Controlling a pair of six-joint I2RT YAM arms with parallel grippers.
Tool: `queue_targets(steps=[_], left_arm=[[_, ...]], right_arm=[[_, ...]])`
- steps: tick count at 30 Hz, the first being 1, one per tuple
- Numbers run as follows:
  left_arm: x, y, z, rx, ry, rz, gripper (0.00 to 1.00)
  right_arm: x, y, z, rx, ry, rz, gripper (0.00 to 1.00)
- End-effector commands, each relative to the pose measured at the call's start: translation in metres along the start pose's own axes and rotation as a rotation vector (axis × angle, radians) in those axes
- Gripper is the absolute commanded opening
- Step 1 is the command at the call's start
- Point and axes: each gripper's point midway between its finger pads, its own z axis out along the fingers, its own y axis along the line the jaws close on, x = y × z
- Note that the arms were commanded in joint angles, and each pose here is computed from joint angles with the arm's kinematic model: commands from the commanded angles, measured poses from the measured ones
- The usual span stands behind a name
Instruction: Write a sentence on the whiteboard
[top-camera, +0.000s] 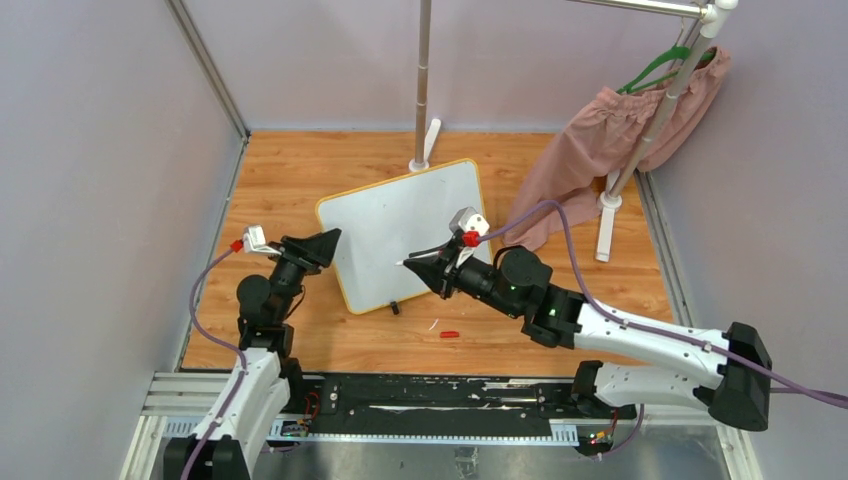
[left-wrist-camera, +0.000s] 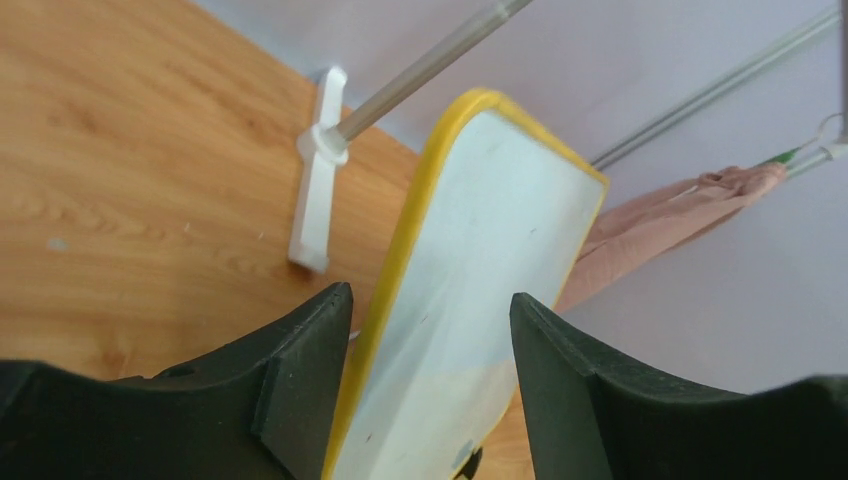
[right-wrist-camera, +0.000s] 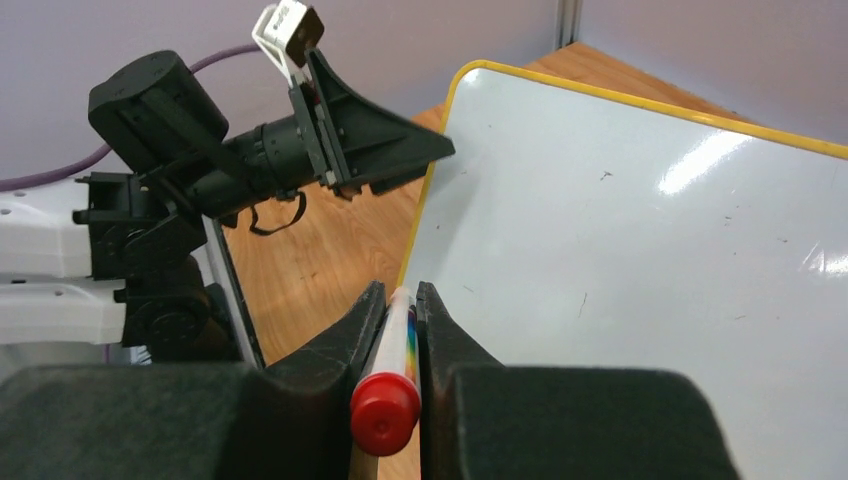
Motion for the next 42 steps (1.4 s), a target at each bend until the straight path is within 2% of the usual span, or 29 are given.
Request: queue_targets(steps=[1,7,15,31,42], left_arm=[[0.022,0.038,-0.009,-0.118,0.036,-0.038,0.62],[0.027,0.031,-0.006,-0.06,0.047,-0.049,0.6],[0.019,0.036,-0.009,-0.073,0.01,-0.056,0.45],[0.017,0.029,-0.008,-0.043,0.01,-0.064,0.21],[0.023,0.032,-0.019,-0.017,-0.01,0.002,0.15]], right_arm=[[-0.019,-0.015,0.017,0.065,-0.115,-0.042,0.0],[-0.015,-0.029,0.042,0.133,-0.168,-0.105,0.0],[-0.004,-0.036,0.078,0.162,-0.231,-0.228,0.0],[0.008,-0.048,0.127,0.233,-0.22,-0.377,0.0],[0.02,-0.05,0.14,0.237,-0.23,-0.399,0.0]])
